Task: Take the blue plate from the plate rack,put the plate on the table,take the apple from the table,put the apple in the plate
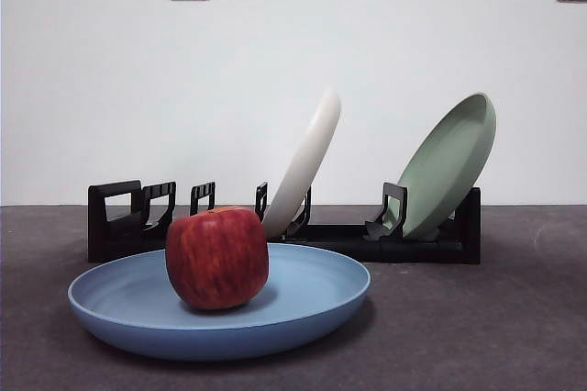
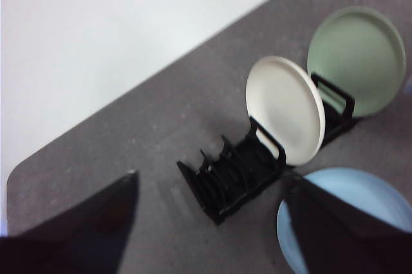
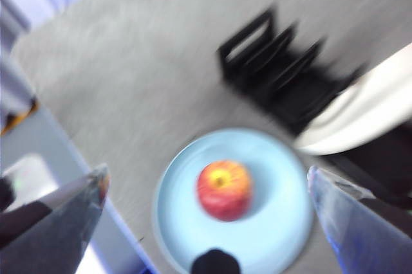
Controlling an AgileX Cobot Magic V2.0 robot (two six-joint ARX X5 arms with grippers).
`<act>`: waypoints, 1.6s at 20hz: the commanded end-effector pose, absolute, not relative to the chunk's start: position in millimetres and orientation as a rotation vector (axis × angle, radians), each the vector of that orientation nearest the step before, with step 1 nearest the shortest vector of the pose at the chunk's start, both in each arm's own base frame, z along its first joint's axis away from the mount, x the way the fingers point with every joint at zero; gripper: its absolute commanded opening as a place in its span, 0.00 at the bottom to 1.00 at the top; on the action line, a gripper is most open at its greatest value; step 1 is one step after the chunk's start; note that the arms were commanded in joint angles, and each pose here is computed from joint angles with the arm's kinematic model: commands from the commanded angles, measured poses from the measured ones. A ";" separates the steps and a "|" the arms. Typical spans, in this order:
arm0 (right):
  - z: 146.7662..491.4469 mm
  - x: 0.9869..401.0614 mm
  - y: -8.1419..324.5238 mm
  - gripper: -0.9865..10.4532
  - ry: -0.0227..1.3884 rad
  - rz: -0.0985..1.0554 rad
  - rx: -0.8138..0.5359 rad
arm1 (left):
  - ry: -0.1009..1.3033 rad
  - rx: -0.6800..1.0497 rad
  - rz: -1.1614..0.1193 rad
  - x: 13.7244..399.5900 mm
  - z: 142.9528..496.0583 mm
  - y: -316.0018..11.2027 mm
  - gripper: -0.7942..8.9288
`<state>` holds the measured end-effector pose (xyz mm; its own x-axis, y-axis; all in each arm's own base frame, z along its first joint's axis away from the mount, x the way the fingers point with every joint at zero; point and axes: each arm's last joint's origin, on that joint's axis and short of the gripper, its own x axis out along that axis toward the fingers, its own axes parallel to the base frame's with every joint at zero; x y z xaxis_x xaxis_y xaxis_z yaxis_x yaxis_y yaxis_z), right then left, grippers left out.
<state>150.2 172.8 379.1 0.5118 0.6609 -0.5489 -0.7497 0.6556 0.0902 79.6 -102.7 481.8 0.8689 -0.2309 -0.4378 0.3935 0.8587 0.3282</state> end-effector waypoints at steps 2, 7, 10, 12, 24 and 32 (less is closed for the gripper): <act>390.8 135.8 144.6 0.08 0.521 0.739 -0.258 | 0.429 0.429 -0.365 81.0 478.4 -105.9 0.07; 392.4 125.4 118.7 0.08 0.524 0.676 -0.242 | 0.450 0.421 -0.415 78.1 460.2 -103.6 0.07; 372.5 119.2 112.8 0.08 0.532 0.668 -0.210 | 0.390 0.312 -0.429 71.4 430.8 -92.8 0.07; 351.3 114.9 108.6 0.08 0.524 0.659 -0.164 | 0.358 0.240 -0.426 66.2 399.0 -83.6 0.07; 313.6 107.4 101.2 0.09 0.575 0.627 -0.106 | 0.433 0.246 -0.403 66.5 324.3 -84.0 0.08; 314.0 107.0 100.8 0.09 0.573 0.628 -0.105 | 0.406 0.313 -0.337 68.1 325.7 -74.8 0.08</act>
